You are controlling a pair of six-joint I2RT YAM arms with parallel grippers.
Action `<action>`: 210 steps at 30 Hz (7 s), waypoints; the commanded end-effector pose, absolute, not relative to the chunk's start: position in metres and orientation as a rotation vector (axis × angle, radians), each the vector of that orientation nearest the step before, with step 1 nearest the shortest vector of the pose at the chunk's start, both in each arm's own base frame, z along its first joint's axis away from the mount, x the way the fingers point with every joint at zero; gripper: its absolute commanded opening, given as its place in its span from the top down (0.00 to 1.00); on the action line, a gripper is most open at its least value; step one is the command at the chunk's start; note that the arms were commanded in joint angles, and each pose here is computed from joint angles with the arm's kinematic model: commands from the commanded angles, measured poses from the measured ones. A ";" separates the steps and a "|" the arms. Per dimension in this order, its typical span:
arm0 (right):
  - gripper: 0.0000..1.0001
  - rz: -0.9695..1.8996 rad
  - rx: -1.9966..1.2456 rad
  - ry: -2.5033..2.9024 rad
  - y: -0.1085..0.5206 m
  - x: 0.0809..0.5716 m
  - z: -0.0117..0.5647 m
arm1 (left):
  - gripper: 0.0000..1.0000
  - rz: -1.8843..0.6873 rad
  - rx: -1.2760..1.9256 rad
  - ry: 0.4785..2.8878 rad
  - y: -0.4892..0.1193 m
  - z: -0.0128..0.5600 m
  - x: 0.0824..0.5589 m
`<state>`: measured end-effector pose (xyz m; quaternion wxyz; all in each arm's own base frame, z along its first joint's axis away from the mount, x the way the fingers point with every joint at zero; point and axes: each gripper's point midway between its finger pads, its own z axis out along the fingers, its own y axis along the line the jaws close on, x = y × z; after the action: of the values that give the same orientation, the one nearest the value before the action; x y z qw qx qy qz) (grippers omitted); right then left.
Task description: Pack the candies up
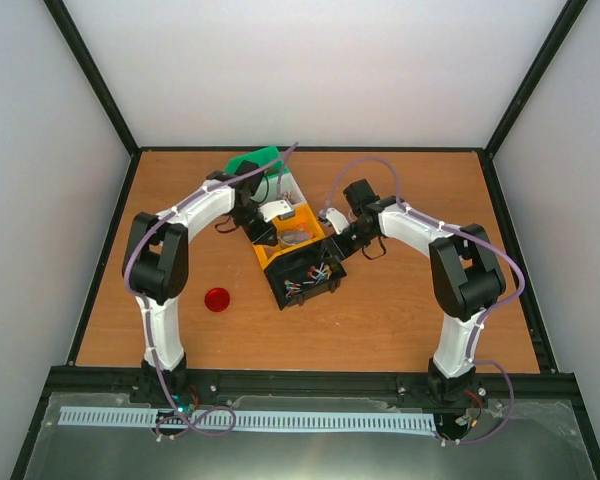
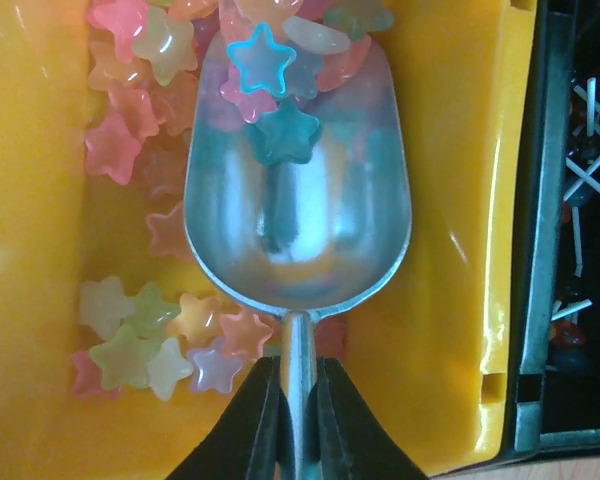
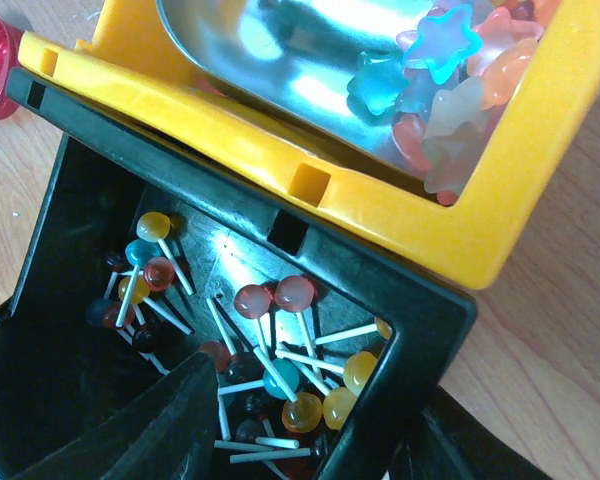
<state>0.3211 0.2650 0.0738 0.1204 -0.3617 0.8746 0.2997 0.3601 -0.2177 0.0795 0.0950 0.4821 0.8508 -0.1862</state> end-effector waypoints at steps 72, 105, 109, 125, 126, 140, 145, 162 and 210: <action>0.23 0.890 -0.952 2.134 0.215 0.370 0.212 | 0.99 -0.762 1.284 1.827 -0.209 0.230 0.357; 0.00 0.792 -0.355 2.283 0.111 0.418 0.201 | 0.99 -0.641 1.528 2.029 -0.309 0.202 0.378; 0.00 0.750 -0.340 2.294 0.107 0.419 0.200 | 0.99 -0.611 1.559 2.053 -0.311 0.197 0.375; 0.00 0.726 -0.316 2.276 0.104 0.424 0.211 | 0.99 -0.445 1.623 2.121 -0.315 0.194 0.386; 0.00 0.724 -0.316 2.274 0.104 0.425 0.212 | 0.99 -0.436 1.629 2.117 -0.315 0.196 0.386; 0.00 0.717 -0.301 2.276 0.102 0.421 0.210 | 0.99 -0.336 1.675 2.077 -0.326 0.210 0.382; 0.00 0.717 -0.304 2.273 0.102 0.422 0.209 | 0.99 -0.278 1.708 2.067 -0.327 0.209 0.381; 0.00 0.729 -0.325 2.257 0.104 0.426 0.212 | 0.99 -0.155 1.754 1.995 -0.335 0.221 0.383; 0.00 0.785 -0.383 2.249 0.112 0.441 0.213 | 0.99 0.027 1.760 1.880 -0.319 0.260 0.391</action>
<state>0.4356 0.1095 0.2043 0.3489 -0.1318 0.8799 0.2945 0.3945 -0.3278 0.2227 0.2461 0.6745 0.6958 0.0200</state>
